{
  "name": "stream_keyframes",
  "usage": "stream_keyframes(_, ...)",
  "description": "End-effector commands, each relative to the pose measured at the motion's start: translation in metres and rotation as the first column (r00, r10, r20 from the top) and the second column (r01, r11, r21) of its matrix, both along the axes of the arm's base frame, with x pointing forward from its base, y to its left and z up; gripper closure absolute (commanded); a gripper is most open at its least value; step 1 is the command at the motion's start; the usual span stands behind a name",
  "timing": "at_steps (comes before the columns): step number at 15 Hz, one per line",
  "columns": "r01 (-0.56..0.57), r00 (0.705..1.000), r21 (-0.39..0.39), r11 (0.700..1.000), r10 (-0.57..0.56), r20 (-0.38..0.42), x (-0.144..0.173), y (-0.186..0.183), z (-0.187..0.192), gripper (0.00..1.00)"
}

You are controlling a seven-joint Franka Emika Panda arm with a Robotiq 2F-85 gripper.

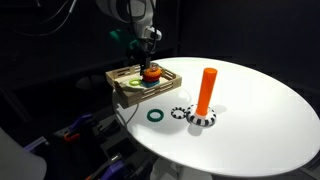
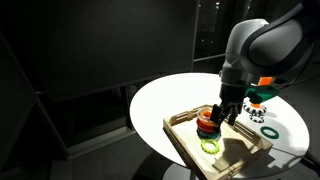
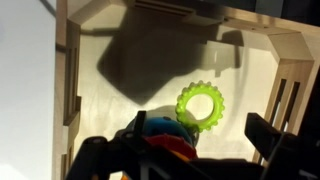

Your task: Pick up the lime green ring and put it in the tray

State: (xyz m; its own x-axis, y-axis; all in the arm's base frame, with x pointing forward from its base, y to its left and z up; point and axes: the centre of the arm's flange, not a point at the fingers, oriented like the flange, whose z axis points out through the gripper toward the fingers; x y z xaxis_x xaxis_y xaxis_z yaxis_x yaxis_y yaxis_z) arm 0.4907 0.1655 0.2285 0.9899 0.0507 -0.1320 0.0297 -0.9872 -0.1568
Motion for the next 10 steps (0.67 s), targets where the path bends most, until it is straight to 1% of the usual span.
stream_keyframes(1,0.013,1.0,-0.067,0.998,-0.014,-0.026,-0.003,-0.018,0.03,0.0)
stream_keyframes(4,0.042,0.999,-0.145,0.989,-0.044,-0.015,-0.002,-0.036,0.051,0.0)
stream_keyframes(7,0.088,0.996,-0.217,0.972,-0.085,0.022,0.0,-0.053,0.076,0.0)
stream_keyframes(10,0.139,0.99,-0.259,0.956,-0.127,0.062,-0.001,-0.066,0.099,0.0)
